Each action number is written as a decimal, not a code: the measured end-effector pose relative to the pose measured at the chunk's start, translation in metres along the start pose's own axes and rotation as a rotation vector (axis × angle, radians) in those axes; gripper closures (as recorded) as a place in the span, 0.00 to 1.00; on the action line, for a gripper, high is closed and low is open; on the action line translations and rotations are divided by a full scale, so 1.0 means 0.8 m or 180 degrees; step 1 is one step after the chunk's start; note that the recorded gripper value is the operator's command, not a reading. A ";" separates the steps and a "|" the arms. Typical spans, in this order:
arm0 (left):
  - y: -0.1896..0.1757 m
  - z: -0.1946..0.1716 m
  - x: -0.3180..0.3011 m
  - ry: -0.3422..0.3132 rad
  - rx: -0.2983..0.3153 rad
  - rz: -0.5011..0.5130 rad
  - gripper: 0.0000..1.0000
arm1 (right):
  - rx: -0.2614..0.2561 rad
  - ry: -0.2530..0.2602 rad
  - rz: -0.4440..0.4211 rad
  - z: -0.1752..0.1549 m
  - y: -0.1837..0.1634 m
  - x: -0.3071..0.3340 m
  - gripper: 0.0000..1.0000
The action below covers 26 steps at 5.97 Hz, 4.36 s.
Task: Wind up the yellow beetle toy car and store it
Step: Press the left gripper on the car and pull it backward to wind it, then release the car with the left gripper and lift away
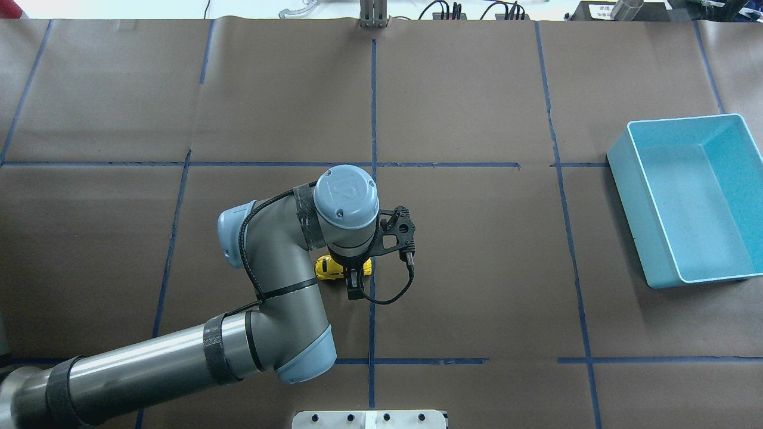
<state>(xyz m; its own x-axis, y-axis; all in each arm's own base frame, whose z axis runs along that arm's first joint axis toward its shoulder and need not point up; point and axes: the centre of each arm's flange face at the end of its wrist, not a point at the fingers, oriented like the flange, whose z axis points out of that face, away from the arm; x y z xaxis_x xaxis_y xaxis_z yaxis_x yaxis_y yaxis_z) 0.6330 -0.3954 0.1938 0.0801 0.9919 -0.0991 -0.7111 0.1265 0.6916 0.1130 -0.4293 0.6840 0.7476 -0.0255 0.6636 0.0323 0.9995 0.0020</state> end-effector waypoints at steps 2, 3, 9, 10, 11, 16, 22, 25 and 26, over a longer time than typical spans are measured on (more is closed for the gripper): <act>-0.005 0.008 0.000 -0.0039 0.0019 0.0018 0.00 | 0.0005 0.0001 -0.0004 -0.001 -0.001 0.000 0.00; -0.006 0.010 0.002 -0.0037 0.0020 0.0025 0.08 | 0.0004 0.0001 -0.0004 -0.001 -0.001 0.000 0.00; -0.006 0.002 -0.004 -0.0063 0.0080 0.0046 0.99 | 0.0006 -0.0002 -0.0003 -0.001 -0.001 -0.001 0.00; -0.004 -0.011 -0.012 -0.0092 0.0124 0.0095 1.00 | 0.0007 0.0000 -0.0005 -0.001 -0.001 -0.001 0.00; -0.002 -0.023 -0.022 -0.0130 0.0164 0.0198 1.00 | 0.0005 0.0001 -0.0004 -0.001 -0.001 0.000 0.00; 0.006 -0.037 -0.045 -0.0280 0.0655 0.0419 1.00 | 0.0010 -0.0003 -0.0009 -0.001 -0.001 -0.001 0.00; 0.028 0.004 -0.060 -0.0181 0.1049 0.0528 1.00 | 0.0010 -0.0003 -0.0008 -0.001 -0.001 -0.001 0.00; 0.087 0.011 -0.096 -0.0059 0.1168 0.0510 1.00 | 0.0010 -0.0003 -0.0008 -0.001 -0.001 -0.001 0.00; 0.121 0.020 -0.104 -0.0049 0.1249 0.0527 1.00 | 0.0010 -0.0003 -0.0008 -0.001 -0.001 -0.001 0.00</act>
<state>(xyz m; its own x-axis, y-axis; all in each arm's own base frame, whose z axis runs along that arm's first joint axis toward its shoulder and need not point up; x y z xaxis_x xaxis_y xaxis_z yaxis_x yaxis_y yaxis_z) 0.5689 -0.4652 0.2804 -0.0002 0.9990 0.0449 -0.3957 -0.0413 0.9175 0.1130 -0.4303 0.6826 0.7469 -0.0280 0.6644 0.0322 0.9995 0.0059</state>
